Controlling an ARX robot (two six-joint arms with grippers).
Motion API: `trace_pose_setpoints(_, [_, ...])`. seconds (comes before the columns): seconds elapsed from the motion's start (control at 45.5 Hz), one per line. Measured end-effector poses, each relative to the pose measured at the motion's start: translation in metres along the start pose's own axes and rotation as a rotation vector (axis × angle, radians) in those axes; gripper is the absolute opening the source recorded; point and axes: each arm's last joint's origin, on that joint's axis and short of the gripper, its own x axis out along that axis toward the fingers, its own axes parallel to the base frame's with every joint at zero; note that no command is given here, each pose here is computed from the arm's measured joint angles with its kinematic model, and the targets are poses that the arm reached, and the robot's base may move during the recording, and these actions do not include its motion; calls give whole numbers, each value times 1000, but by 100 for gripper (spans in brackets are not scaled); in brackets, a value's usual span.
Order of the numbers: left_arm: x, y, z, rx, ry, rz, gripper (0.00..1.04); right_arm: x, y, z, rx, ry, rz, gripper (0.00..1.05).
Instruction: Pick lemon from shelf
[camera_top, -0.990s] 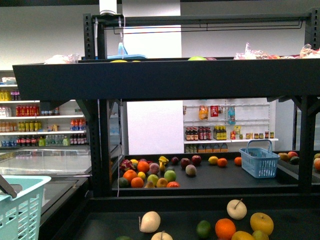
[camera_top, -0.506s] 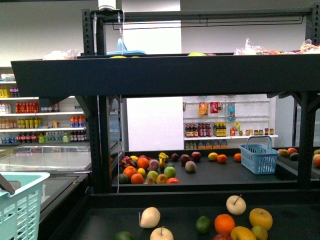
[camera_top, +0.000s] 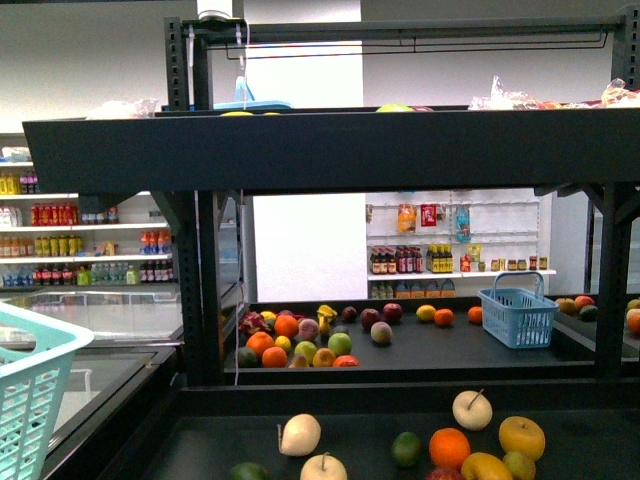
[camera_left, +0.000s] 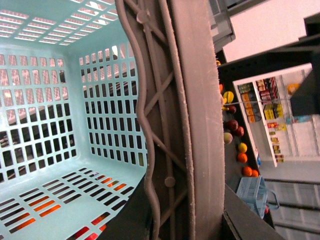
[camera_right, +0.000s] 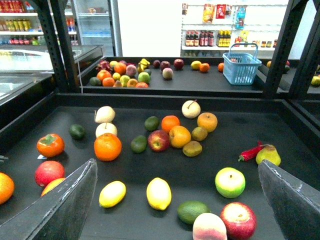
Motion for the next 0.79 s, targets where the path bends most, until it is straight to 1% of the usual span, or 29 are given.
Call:
trace_pose_setpoints(0.044, [-7, -4, 0, 24, 6, -12, 19, 0, 0, 0, 0, 0, 0, 97])
trace_pose_setpoints(0.11, [-22, -14, -4, 111, 34, -34, 19, 0, 0, 0, 0, 0, 0, 97])
trace_pose_setpoints(0.22, [-40, -19, -21, 246, 107, -57, 19, 0, 0, 0, 0, 0, 0, 97])
trace_pose_setpoints(0.33, [-50, -20, -37, 323, 175, -74, 19, 0, 0, 0, 0, 0, 0, 97])
trace_pose_setpoints(0.506, [-66, -30, -65, 480, 288, -175, 19, 0, 0, 0, 0, 0, 0, 97])
trace_pose_setpoints(0.572, [-74, -38, -79, 560, 334, -252, 19, 0, 0, 0, 0, 0, 0, 97])
trace_pose_setpoints(0.638, [-78, -43, -88, 597, 361, -293, 19, 0, 0, 0, 0, 0, 0, 97])
trace_pose_setpoints(0.792, [-83, -56, -121, 683, 449, -380, 19, 0, 0, 0, 0, 0, 0, 97])
